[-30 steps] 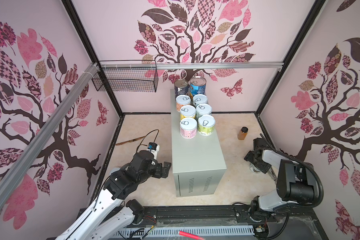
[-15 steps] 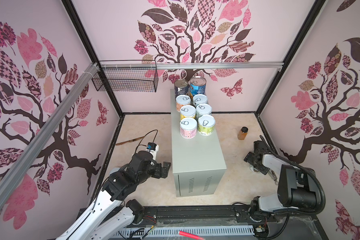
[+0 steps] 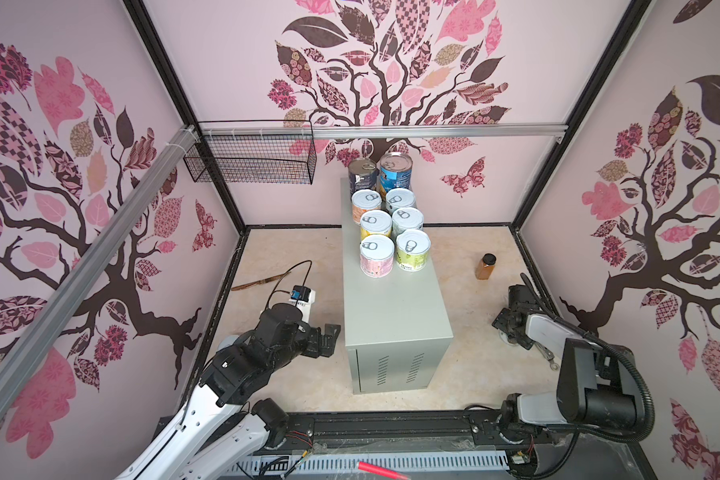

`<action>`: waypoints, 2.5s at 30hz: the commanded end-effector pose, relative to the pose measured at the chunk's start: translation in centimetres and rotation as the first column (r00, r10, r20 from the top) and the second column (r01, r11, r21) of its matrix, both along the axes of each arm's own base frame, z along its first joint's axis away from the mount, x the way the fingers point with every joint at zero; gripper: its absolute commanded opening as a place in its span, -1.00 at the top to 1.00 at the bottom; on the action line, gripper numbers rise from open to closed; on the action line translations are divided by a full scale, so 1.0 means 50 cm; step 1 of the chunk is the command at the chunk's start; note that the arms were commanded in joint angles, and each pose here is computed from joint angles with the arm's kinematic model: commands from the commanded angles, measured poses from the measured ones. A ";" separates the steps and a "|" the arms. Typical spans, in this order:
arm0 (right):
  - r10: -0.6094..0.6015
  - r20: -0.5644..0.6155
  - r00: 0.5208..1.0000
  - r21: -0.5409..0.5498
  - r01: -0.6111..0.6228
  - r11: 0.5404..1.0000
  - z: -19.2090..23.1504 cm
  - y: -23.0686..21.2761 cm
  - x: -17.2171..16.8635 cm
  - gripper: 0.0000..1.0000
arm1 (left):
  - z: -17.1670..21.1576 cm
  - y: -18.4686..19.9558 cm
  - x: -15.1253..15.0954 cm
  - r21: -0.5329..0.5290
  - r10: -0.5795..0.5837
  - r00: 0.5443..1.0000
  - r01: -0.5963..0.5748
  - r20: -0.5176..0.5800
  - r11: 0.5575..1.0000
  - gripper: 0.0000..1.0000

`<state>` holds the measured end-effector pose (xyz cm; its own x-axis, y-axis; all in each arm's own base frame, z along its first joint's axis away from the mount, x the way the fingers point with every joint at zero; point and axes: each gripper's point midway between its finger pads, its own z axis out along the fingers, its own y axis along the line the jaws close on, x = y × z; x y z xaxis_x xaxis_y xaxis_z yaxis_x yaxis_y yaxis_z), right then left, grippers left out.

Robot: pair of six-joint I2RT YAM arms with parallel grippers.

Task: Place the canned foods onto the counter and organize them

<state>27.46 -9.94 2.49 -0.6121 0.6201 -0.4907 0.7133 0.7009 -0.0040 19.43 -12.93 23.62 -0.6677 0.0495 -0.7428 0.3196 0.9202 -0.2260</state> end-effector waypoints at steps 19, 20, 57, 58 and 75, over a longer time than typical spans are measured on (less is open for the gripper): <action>0.133 0.169 0.977 0.062 -0.145 0.987 0.109 0.046 0.059 -0.01 | -0.011 0.006 0.008 0.016 0.015 1.000 -0.015 0.013 1.000 -0.96; 0.150 0.178 0.973 0.073 -0.165 0.984 0.119 0.053 0.065 -0.01 | -0.012 0.005 0.008 0.018 0.014 1.000 -0.014 0.009 1.000 -0.96; 0.538 0.510 0.671 0.095 -0.666 0.740 0.611 0.306 0.019 0.04 | -0.032 0.003 0.016 0.049 0.023 0.999 -0.022 -0.026 0.999 -0.96; 0.553 0.510 0.659 0.088 -0.680 0.728 0.623 0.317 0.015 0.04 | -0.032 0.002 0.016 0.048 0.020 0.999 -0.019 -0.026 0.999 -0.96; 0.680 0.552 0.481 0.002 -0.817 0.577 0.808 0.413 -0.052 0.09 | -0.034 -0.001 0.016 0.047 0.016 0.999 -0.014 -0.029 0.999 -0.96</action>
